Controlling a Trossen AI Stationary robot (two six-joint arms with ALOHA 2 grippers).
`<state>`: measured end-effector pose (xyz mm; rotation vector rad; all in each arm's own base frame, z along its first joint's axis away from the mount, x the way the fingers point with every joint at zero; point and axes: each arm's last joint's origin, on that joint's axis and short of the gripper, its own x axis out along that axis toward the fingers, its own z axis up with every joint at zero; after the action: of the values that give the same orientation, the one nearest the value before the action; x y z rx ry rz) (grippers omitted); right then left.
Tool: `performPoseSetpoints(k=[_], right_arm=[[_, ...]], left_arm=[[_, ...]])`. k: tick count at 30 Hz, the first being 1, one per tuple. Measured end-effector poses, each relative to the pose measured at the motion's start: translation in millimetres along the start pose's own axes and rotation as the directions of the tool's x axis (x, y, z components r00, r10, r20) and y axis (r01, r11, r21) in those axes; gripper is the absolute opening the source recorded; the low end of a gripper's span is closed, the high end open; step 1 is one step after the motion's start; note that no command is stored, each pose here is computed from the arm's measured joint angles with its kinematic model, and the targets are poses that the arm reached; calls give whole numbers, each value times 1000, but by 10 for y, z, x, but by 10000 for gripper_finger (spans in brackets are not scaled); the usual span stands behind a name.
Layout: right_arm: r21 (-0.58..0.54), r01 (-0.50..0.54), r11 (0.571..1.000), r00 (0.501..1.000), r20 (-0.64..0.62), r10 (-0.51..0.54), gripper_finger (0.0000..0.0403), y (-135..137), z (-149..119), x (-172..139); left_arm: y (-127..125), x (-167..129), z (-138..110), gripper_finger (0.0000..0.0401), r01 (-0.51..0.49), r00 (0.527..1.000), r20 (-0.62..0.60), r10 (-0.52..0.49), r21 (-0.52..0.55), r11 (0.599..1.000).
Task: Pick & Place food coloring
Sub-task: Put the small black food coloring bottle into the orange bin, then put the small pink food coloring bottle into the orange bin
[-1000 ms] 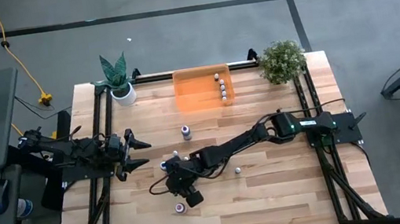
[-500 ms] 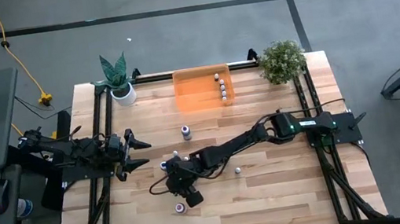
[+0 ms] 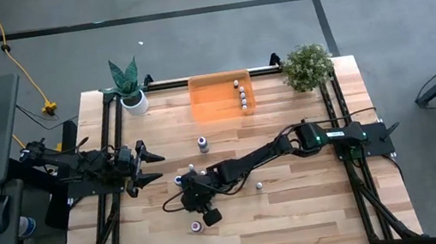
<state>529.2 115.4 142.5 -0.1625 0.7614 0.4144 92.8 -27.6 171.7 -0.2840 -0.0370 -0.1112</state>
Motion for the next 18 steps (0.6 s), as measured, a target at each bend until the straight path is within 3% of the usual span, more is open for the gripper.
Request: performPoseSetpoints(k=[8, 18], right_arm=[[30, 0, 1000, 1000, 0, 0, 3, 0, 0, 0], [74, 115, 991, 993, 0, -115, 42, -33, 38, -17]], left_arm=[[0, 0, 0, 271, 0, 1000, 0, 0, 0, 1000], [0, 0, 0, 271, 0, 1000, 0, 0, 0, 1000]])
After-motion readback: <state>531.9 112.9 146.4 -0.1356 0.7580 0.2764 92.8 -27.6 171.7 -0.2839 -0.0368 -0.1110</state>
